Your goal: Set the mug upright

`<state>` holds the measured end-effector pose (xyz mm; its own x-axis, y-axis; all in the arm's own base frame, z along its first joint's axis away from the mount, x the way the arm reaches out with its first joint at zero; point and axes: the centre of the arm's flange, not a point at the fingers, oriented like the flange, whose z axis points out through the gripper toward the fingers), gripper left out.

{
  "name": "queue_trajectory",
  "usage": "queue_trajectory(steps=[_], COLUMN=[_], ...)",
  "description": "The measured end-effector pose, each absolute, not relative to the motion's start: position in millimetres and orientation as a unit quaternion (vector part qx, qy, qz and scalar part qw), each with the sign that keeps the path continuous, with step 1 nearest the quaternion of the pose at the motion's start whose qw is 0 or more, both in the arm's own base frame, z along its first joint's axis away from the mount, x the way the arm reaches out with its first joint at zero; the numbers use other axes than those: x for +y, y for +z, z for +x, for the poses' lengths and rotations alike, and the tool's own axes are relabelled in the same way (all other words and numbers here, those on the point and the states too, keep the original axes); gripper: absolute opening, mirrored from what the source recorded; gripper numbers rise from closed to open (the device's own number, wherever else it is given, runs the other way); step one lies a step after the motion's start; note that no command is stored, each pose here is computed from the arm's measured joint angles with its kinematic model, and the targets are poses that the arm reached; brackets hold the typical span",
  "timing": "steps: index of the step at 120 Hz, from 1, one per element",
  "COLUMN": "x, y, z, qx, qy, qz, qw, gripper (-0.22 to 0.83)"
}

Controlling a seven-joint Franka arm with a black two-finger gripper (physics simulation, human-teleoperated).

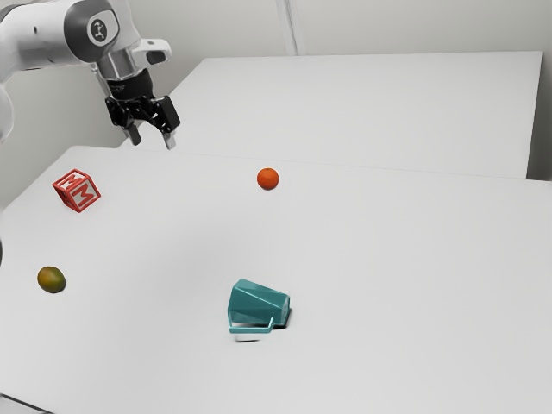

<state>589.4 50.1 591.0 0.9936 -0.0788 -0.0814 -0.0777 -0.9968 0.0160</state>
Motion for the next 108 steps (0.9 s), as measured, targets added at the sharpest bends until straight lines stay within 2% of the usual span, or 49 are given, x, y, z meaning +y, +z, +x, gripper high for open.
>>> queue_trajectory(steps=[36,52,79,94,108], x=[49.6,48.8,73.9,88.0,67.5], y=[592.9,576.9,528.3,502.1,465.8], z=[587.9,581.5,527.7,496.8,485.0], qx=[-0.046,-0.041,0.007,0.039,0.043], qy=[-0.04,-0.055,-0.098,-0.092,-0.084], qz=[0.998,0.997,0.985,0.977,0.971], qw=[0.009,0.041,0.145,0.186,0.219], gripper=[0.62,0.62,0.62,0.62,0.62])
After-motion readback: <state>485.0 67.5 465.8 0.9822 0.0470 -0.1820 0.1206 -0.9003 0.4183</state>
